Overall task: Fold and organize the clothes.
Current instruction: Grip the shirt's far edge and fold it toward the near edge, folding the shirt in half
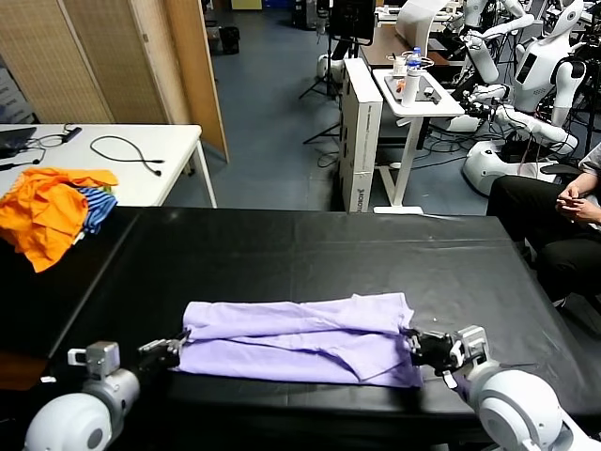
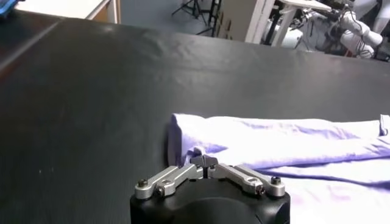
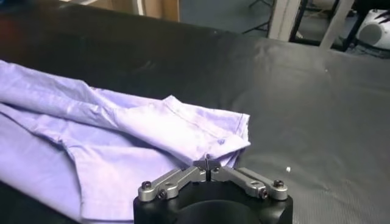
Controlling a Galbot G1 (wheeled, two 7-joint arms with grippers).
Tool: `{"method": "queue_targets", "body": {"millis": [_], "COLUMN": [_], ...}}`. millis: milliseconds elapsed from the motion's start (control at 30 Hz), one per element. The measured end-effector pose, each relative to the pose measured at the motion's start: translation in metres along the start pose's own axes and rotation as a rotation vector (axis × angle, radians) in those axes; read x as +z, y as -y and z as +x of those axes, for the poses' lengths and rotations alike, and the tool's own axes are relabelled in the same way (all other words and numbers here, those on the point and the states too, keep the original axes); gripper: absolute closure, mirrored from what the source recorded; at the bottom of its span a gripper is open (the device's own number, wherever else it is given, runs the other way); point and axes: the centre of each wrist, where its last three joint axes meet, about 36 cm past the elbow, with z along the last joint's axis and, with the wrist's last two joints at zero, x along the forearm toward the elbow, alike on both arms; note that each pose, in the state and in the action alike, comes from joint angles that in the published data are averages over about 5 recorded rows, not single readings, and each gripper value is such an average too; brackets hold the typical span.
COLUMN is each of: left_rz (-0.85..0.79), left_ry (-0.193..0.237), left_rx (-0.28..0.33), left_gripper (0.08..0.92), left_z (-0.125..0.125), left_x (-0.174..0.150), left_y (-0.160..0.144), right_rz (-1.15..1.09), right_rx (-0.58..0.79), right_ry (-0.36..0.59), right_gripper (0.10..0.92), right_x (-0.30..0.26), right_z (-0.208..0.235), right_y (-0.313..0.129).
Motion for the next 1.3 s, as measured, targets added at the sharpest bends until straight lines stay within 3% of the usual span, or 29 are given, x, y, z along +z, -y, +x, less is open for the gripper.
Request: {"method": "queue_targets", "body": {"millis": [67, 167, 267, 400, 500, 633, 867, 1300], "left_rz": [-0.006, -0.020, -0.031, -0.046, -0.042, -0.019, 0.036, 0.096], "left_ry": [-0.002, 0.004, 0.017, 0.034, 0.056, 0.087, 0.122, 0.088], "left_rx": [-0.004, -0.014, -0.030, -0.055, -0.077, -0.101, -0.078, -0.031], "left_gripper": [0.853, 0.810, 0.663, 0.399, 0.222, 0.105, 0.093, 0.092], "left_z": [0.001, 0.003, 0.006, 0.010, 0.011, 0.009, -0.008, -0.050], "left_x": [0.001, -0.001, -0.004, -0.011, -0.017, -0.027, -0.036, -0.036], "left_y": [0.002, 0.003, 0.003, -0.002, -0.009, -0.022, -0.028, -0.023], "right_rz": [-0.001, -0.005, -0.013, -0.032, -0.051, -0.073, -0.158, -0.292], "right_rx": [0.002, 0.000, -0.003, -0.010, -0.014, 0.014, 0.093, 0.109], "right_ry": [0.002, 0.007, 0.017, 0.046, 0.078, 0.107, 0.155, 0.149], "right_gripper": [0.825, 0.669, 0.480, 0.232, 0.136, 0.117, 0.115, 0.115], "right_x": [0.000, 0.000, -0.001, -0.007, -0.014, -0.021, -0.018, -0.017], "right_z": [0.002, 0.007, 0.014, 0.026, 0.032, 0.026, -0.017, -0.070], "right_y": [-0.001, -0.002, -0.003, -0.004, -0.003, 0.002, 0.022, 0.037]}}
